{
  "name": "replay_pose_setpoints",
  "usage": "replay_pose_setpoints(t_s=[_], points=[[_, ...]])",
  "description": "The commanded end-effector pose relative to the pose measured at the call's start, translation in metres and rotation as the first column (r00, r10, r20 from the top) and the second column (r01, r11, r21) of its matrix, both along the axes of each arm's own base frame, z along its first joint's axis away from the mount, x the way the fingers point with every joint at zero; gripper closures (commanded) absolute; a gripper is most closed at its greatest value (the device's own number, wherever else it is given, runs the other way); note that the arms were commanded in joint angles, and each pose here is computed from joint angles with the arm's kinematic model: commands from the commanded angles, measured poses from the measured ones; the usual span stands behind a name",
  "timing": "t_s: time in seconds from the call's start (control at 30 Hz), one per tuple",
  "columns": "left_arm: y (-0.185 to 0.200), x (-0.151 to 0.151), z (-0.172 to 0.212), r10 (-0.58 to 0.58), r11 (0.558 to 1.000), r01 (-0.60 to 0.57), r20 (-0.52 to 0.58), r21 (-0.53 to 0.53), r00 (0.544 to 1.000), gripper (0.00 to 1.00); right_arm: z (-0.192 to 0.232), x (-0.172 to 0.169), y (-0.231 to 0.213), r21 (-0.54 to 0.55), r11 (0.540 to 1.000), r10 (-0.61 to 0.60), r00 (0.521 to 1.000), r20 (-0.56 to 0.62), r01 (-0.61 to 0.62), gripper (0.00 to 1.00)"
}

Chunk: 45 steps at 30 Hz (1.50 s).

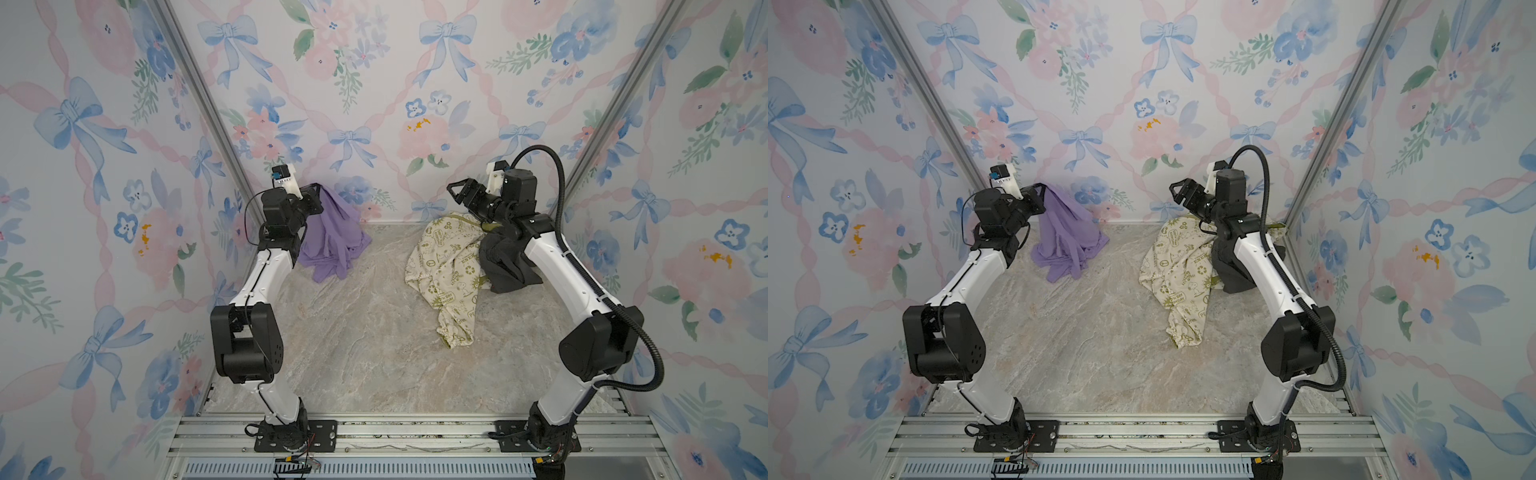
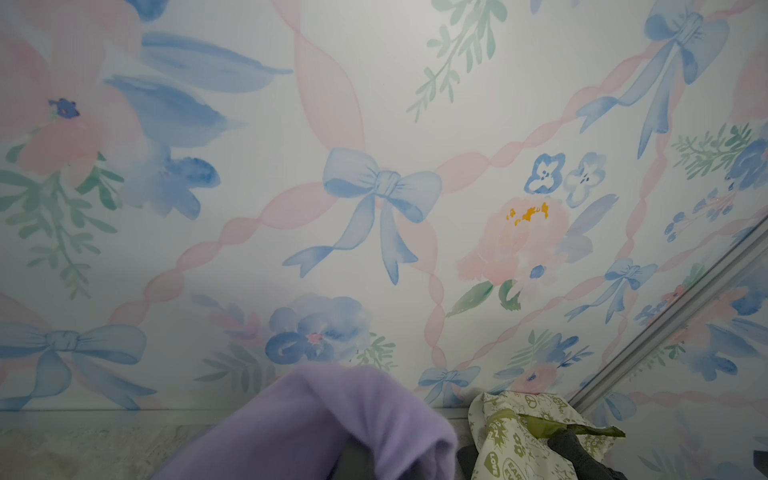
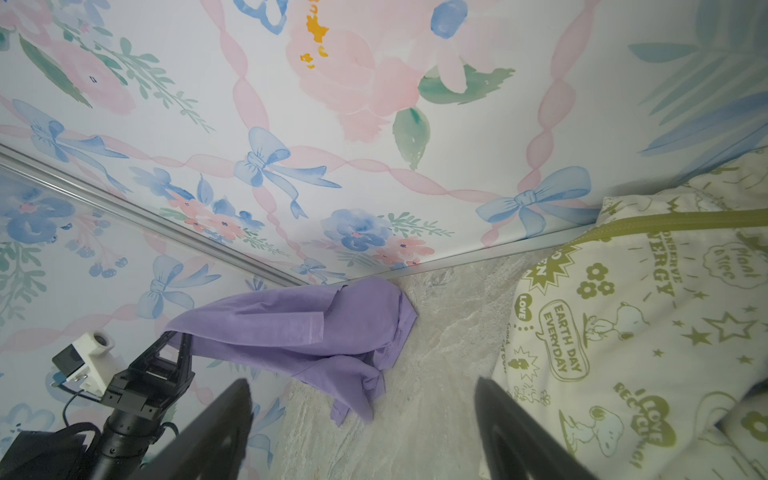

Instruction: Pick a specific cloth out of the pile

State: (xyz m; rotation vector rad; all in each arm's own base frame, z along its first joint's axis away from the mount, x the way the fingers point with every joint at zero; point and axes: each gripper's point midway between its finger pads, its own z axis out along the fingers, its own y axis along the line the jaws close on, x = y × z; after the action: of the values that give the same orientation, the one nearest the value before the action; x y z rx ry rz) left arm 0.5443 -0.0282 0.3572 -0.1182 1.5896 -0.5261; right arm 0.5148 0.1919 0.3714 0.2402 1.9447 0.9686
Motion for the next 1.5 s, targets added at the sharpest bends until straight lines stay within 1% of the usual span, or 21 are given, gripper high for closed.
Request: replay_pose_setpoints(t_s=[0.0, 0.17, 0.27, 0.37, 0.53, 0.63, 0.73, 0.83, 0.9, 0.97, 1.03, 1.1, 1.17, 1.2, 1.27, 1.33, 1.4, 1.47], points=[[0.012, -0.020, -0.002, 0.066, 0.997, -0.067, 0.025, 0.038, 0.998, 1.00, 0.001, 0.001, 0.000, 0.020, 1.000, 0.009, 1.000, 0.004, -0.009, 0.14], [0.022, -0.041, -0.055, 0.113, 0.993, -0.109, -0.085, 0.045, 0.990, 1.00, -0.002, -0.003, -0.002, 0.015, 1.000, 0.008, 1.000, -0.001, -0.008, 0.13], [0.029, -0.053, -0.075, 0.145, 0.989, -0.139, -0.134, 0.053, 0.980, 1.00, -0.003, -0.008, -0.004, -0.003, 1.000, 0.009, 1.000, -0.005, -0.009, 0.13], [0.032, -0.060, -0.093, 0.167, 0.984, -0.153, -0.205, 0.087, 0.964, 1.00, -0.005, -0.011, -0.010, -0.012, 1.000, 0.001, 1.000, -0.010, -0.001, 0.13], [0.037, -0.073, -0.139, 0.194, 0.979, -0.153, -0.382, 0.134, 0.904, 1.00, -0.009, -0.014, -0.016, -0.012, 1.000, -0.011, 1.000, -0.016, 0.011, 0.12], [0.035, -0.087, -0.163, 0.186, 0.982, -0.148, -0.438, 0.120, 0.879, 0.98, -0.013, -0.014, -0.018, -0.012, 1.000, -0.014, 1.000, -0.022, 0.014, 0.12], [0.038, -0.103, -0.185, 0.209, 0.978, -0.171, -0.484, 0.121, 0.850, 0.98, -0.015, -0.014, -0.017, -0.010, 1.000, -0.009, 1.000, -0.027, 0.009, 0.12], [0.042, -0.119, -0.207, 0.237, 0.971, -0.198, -0.542, 0.131, 0.806, 0.97, -0.019, -0.014, -0.017, -0.013, 1.000, -0.007, 0.999, -0.034, 0.007, 0.12], [0.039, -0.130, -0.222, 0.217, 0.976, -0.182, -0.585, 0.118, 0.782, 0.93, -0.021, -0.014, -0.017, -0.014, 1.000, -0.004, 0.999, -0.039, 0.003, 0.12], [0.034, -0.141, -0.236, 0.194, 0.981, -0.167, -0.627, 0.102, 0.755, 0.86, -0.022, -0.015, -0.018, -0.015, 1.000, -0.004, 0.999, -0.044, 0.003, 0.11], [0.032, -0.153, -0.248, 0.180, 0.983, -0.165, -0.663, 0.086, 0.727, 0.70, -0.025, -0.015, -0.018, -0.016, 1.000, -0.002, 0.999, -0.050, 0.001, 0.11], [0.032, -0.160, -0.251, 0.174, 0.982, -0.175, -0.677, 0.068, 0.715, 0.65, -0.025, -0.016, -0.019, -0.015, 1.000, -0.002, 0.999, -0.052, 0.001, 0.11], [0.032, -0.163, -0.241, 0.169, 0.982, -0.179, -0.664, 0.054, 0.728, 0.59, -0.025, -0.017, -0.019, -0.015, 1.000, 0.000, 0.999, -0.051, 0.000, 0.11], [0.032, -0.164, -0.233, 0.175, 0.982, -0.182, -0.647, 0.056, 0.742, 0.54, -0.025, -0.017, -0.019, -0.017, 1.000, 0.000, 0.999, -0.051, -0.001, 0.11], [0.038, -0.164, -0.212, 0.207, 0.976, -0.204, -0.600, 0.075, 0.772, 0.47, -0.025, -0.017, -0.020, -0.020, 1.000, 0.002, 0.999, -0.051, -0.003, 0.10], [0.046, -0.164, -0.181, 0.256, 0.966, -0.239, -0.526, 0.102, 0.811, 0.39, -0.025, -0.017, -0.019, -0.021, 1.000, 0.005, 0.999, -0.050, -0.006, 0.10], [0.055, -0.166, -0.152, 0.309, 0.951, -0.283, -0.454, 0.125, 0.836, 0.30, -0.025, -0.017, -0.019, -0.019, 1.000, 0.008, 0.999, -0.049, -0.009, 0.09], [0.065, -0.168, -0.122, 0.368, 0.930, -0.342, -0.380, 0.137, 0.849, 0.22, -0.023, -0.018, -0.019, -0.018, 1.000, 0.007, 0.999, -0.043, -0.008, 0.09]])
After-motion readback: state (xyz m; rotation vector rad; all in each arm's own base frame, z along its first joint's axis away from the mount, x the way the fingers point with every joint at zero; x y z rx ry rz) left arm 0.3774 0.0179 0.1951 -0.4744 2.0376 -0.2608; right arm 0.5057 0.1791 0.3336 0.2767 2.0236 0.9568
